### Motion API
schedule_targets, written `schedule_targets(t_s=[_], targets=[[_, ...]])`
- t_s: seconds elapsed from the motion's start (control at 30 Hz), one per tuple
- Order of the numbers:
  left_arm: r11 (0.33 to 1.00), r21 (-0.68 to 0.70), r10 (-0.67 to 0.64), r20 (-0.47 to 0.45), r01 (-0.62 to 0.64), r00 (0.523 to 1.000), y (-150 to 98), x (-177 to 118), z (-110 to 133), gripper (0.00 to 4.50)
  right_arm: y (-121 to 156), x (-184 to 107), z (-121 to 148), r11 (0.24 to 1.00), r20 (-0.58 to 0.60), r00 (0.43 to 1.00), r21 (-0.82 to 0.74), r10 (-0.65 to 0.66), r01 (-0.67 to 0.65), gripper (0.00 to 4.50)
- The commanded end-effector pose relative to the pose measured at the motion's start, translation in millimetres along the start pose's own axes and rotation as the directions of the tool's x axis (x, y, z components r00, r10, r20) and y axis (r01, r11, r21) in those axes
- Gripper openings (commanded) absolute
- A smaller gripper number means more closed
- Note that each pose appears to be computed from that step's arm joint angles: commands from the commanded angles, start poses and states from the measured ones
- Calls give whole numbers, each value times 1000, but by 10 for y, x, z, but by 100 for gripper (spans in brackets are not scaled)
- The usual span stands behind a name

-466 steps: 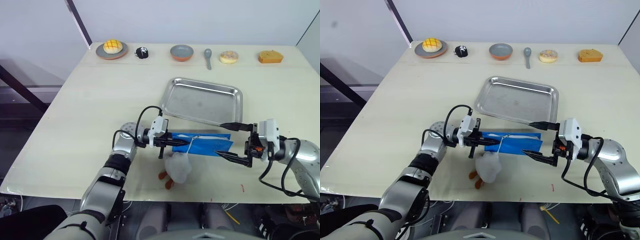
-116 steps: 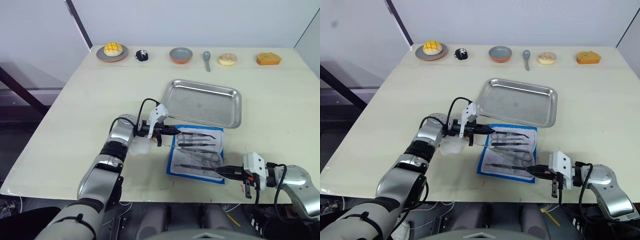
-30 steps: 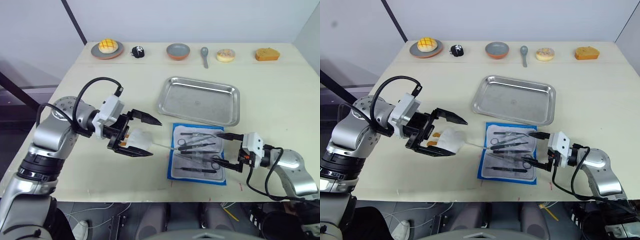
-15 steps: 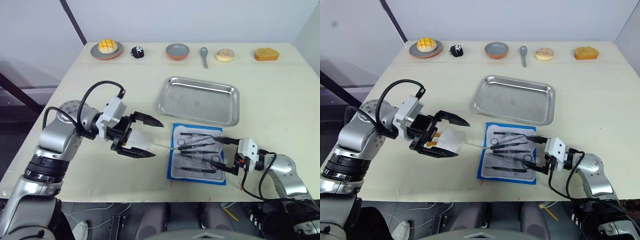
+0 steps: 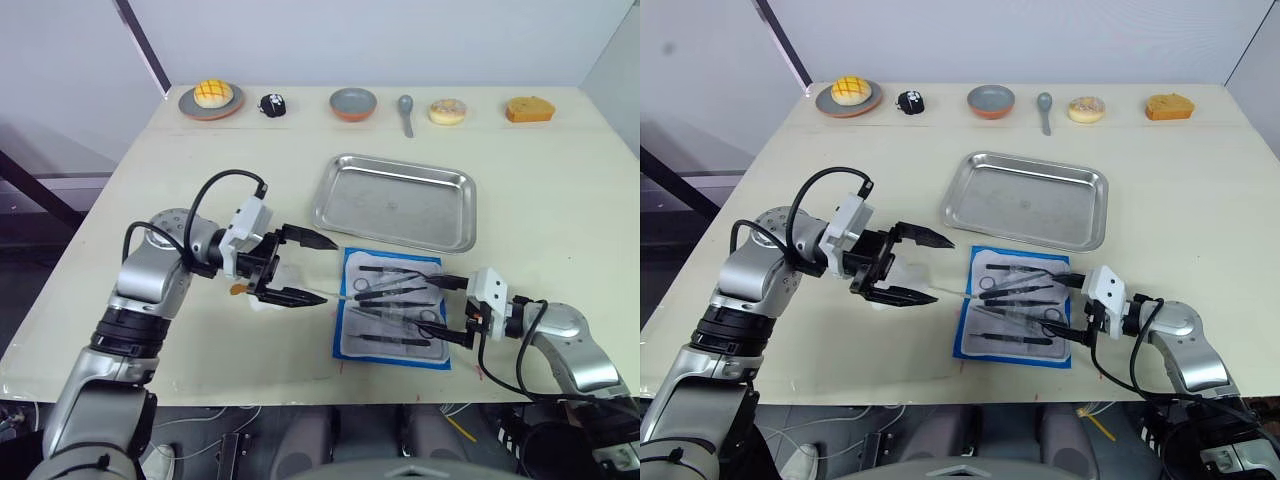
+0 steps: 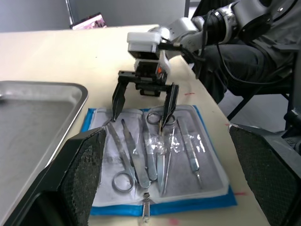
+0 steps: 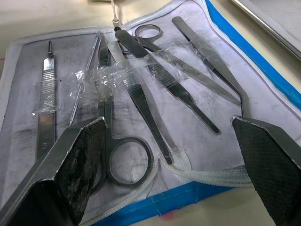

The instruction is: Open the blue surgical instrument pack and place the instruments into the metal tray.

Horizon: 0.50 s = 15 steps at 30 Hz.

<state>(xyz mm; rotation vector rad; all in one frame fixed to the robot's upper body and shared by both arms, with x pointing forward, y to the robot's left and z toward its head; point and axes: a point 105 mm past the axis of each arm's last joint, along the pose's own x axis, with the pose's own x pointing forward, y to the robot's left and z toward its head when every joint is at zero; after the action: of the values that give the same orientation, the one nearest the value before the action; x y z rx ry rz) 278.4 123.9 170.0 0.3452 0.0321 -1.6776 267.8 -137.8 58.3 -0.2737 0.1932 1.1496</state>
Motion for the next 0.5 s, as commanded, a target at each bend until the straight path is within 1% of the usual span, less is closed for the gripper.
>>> schedule_targets(t_s=[0.03,0.13,0.23,0.33,0.37,0.47,0.5], targets=[[999,2,51,-29,-51,998,124,116,-69,442,65,-20,-344,995,-141,990,99,9,5,450],[995,-9,97,-21,-97,995,246,219,-127,442,62,-28,-368,995,-159,987,98,13,2,450],[995,-27,95,-49,-97,994,316,322,-250,442,47,-28,-376,997,-166,986,83,13,1,450],[997,-52,62,-59,-65,996,334,436,-365,371,38,-25,-392,997,-175,984,73,14,-1,450],[997,-53,55,-67,-58,996,336,458,-400,336,38,-25,-395,997,-177,984,72,14,-2,450],[998,-42,51,-86,-55,995,368,491,-477,205,29,-26,-394,998,-175,985,66,10,1,450],[998,-35,47,-97,-51,994,375,493,-505,205,27,-25,-395,998,-174,985,65,9,2,450]])
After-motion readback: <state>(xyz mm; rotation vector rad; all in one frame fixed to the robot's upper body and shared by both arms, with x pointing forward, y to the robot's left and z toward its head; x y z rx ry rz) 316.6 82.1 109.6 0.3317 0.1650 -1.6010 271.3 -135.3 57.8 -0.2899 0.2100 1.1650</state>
